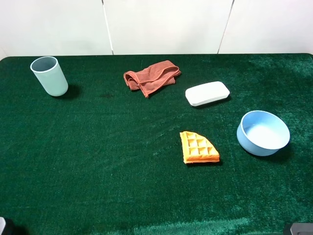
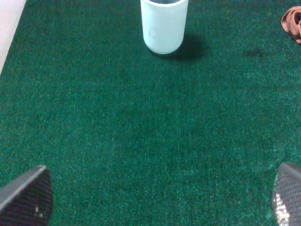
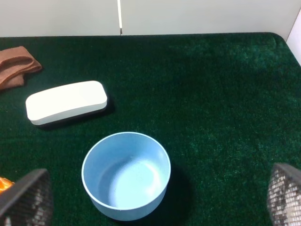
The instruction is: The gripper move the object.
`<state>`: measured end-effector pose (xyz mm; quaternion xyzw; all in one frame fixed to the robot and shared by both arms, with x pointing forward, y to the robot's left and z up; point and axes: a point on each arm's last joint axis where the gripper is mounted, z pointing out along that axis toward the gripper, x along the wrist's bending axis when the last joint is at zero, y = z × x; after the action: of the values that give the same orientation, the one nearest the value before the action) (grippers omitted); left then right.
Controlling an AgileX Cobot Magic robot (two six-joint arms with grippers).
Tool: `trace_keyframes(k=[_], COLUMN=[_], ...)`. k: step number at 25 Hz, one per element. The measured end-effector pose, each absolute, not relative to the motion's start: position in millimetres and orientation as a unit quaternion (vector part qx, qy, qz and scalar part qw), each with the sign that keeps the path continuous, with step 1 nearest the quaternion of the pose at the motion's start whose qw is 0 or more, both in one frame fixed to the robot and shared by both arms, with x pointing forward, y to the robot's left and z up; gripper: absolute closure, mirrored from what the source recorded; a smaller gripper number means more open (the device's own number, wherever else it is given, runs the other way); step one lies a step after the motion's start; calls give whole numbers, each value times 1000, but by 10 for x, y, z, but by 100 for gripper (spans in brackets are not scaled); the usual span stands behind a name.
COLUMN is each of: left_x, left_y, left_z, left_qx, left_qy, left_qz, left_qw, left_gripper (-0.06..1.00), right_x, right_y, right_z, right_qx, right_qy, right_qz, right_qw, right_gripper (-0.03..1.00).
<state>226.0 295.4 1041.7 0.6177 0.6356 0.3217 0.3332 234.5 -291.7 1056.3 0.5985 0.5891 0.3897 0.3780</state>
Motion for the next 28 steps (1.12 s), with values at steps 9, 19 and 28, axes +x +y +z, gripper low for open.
trace_keyframes(k=[9,19,28], left_x=[2260,2260,2260], left_y=[2954,2954,2954], left_z=[10417,10417,10417], left_qx=[618,618,618], left_qy=[636,636,636], left_qz=[322,322,322], left_qw=[333,333,333], left_gripper=[2,2,2], right_x=[2345,2345,2345], right_y=[-2917,-2917,-2917], right_z=[10563,10563,10563], right_qx=[599,599,598], right_qy=[589,589,590], right_qz=[390,390,389], right_qw=[378,378,379], right_gripper=[27,27,27])
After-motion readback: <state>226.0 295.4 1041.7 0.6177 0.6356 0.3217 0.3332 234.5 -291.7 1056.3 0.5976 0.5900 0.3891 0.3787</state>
